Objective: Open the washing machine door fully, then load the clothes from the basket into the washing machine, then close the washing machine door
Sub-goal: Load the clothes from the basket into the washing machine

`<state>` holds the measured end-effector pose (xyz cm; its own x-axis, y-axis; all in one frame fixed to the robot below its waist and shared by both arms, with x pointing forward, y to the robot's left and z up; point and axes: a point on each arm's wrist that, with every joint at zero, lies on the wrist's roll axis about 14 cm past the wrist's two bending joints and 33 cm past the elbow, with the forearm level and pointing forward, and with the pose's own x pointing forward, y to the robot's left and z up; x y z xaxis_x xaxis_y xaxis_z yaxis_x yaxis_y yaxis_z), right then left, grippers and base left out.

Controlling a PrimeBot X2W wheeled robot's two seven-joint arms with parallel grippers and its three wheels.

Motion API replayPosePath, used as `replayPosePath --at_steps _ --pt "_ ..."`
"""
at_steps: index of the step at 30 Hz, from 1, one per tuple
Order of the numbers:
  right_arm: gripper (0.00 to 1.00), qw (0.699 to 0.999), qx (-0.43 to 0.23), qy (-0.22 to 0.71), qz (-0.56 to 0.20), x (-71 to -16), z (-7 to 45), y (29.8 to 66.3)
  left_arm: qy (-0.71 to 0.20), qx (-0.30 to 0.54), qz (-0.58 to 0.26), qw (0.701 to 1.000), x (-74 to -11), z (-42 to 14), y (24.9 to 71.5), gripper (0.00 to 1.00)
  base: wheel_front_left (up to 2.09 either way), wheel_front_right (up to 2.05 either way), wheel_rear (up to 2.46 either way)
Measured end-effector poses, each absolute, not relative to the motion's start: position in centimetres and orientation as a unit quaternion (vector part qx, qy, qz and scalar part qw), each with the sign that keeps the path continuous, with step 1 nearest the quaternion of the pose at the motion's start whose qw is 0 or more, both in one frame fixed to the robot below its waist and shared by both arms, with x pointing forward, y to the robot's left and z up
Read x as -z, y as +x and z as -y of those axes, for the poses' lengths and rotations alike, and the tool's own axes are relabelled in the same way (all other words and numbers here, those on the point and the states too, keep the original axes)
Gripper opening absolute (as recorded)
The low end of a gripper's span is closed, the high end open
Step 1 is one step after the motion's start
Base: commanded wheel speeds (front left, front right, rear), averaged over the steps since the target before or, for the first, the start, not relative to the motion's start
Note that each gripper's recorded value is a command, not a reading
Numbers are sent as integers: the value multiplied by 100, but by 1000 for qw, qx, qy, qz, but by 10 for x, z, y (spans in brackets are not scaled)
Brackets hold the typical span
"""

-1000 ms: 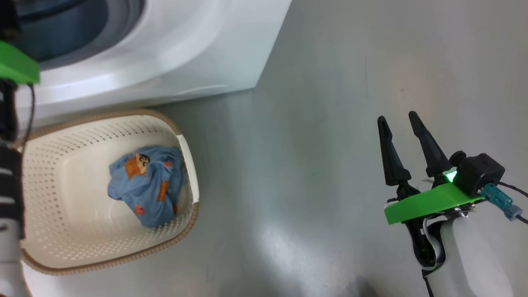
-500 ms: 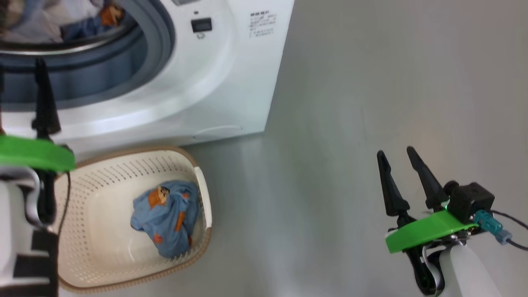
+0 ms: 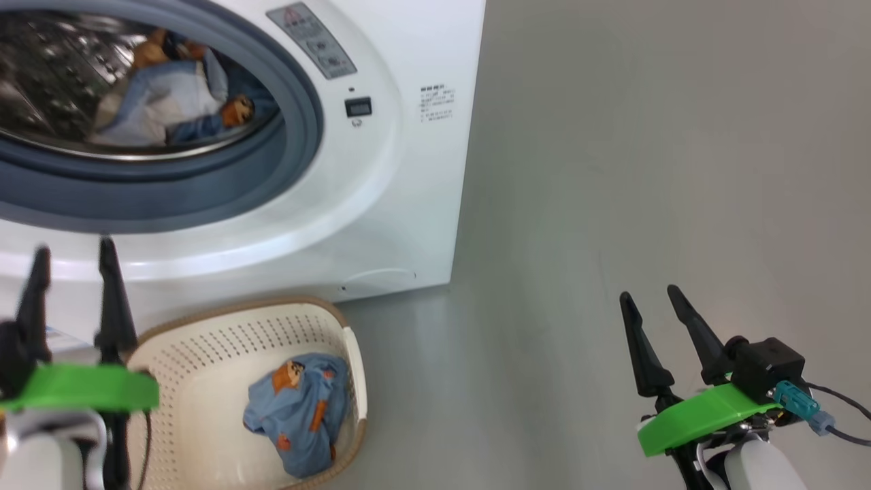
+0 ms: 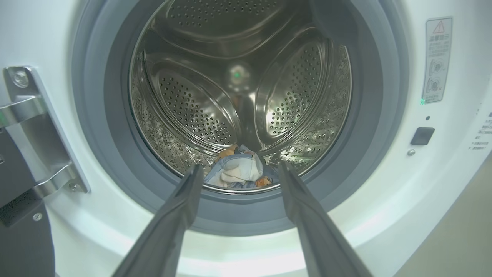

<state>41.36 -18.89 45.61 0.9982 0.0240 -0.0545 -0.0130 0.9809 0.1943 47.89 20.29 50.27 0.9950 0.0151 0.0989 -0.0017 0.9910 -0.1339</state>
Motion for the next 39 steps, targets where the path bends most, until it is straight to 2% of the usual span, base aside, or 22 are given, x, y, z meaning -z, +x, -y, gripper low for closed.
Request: replayPosePath --at_steps 20,39 --pt "100 996 -22 84 11 -488 189 390 -65 -58 18 996 -487 -225 382 100 0 0 0" --pt "100 997 -19 78 20 -494 195 381 -56 -83 -7 995 -475 -231 347 100 0 0 0"
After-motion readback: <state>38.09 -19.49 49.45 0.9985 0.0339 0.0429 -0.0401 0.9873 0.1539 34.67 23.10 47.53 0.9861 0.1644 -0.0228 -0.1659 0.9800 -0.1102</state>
